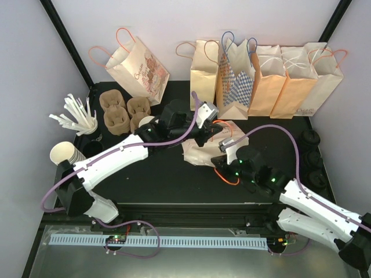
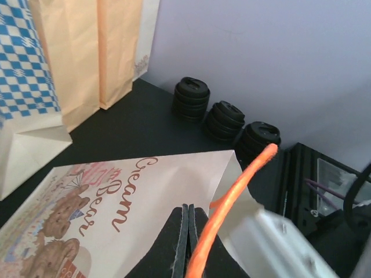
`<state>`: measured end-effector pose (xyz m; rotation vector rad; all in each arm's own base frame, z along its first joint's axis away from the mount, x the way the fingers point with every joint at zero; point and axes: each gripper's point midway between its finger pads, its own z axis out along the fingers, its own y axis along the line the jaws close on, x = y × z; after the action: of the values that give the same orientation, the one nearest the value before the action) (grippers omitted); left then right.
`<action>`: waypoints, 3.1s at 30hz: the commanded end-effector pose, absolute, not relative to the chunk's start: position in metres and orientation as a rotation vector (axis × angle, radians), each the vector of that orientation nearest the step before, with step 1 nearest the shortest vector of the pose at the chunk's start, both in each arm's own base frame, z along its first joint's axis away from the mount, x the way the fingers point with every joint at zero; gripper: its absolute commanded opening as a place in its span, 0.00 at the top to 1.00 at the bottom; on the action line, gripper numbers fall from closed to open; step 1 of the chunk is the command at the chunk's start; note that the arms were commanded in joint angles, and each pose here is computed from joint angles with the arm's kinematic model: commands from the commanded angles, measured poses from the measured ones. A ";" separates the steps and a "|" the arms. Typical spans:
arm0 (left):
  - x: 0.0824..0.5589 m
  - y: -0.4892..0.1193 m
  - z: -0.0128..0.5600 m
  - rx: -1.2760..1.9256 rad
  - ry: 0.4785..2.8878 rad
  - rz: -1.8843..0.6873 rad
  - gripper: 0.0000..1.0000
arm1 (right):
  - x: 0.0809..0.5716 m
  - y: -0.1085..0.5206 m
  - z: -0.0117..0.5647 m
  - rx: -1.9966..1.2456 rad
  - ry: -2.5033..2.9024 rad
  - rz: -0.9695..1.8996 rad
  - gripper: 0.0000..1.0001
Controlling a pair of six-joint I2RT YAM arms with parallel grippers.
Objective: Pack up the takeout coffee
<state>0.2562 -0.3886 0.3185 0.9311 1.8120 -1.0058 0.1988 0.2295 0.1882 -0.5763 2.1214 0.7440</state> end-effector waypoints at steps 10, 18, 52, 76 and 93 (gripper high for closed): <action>0.236 -0.409 0.372 0.915 1.697 -1.167 0.98 | 0.211 0.252 0.169 -0.886 1.942 0.292 0.99; 0.226 -0.402 0.375 0.948 1.694 -1.170 0.98 | 0.234 0.233 0.208 -0.734 1.719 0.156 0.99; 0.206 -0.409 0.357 1.001 1.780 -1.310 0.99 | 0.241 0.248 0.193 -0.998 1.536 -0.063 0.99; 0.201 -0.393 0.344 1.045 1.794 -1.213 0.99 | 0.243 0.244 0.172 -1.344 1.545 -0.322 0.99; 0.180 -0.382 0.383 1.045 1.716 -1.320 0.98 | 0.255 0.235 0.169 -1.186 1.651 -0.361 0.99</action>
<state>0.1932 -0.3859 0.3517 1.0362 1.7926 -1.2598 0.2446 0.2445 0.1524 -1.3466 1.5934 -0.3153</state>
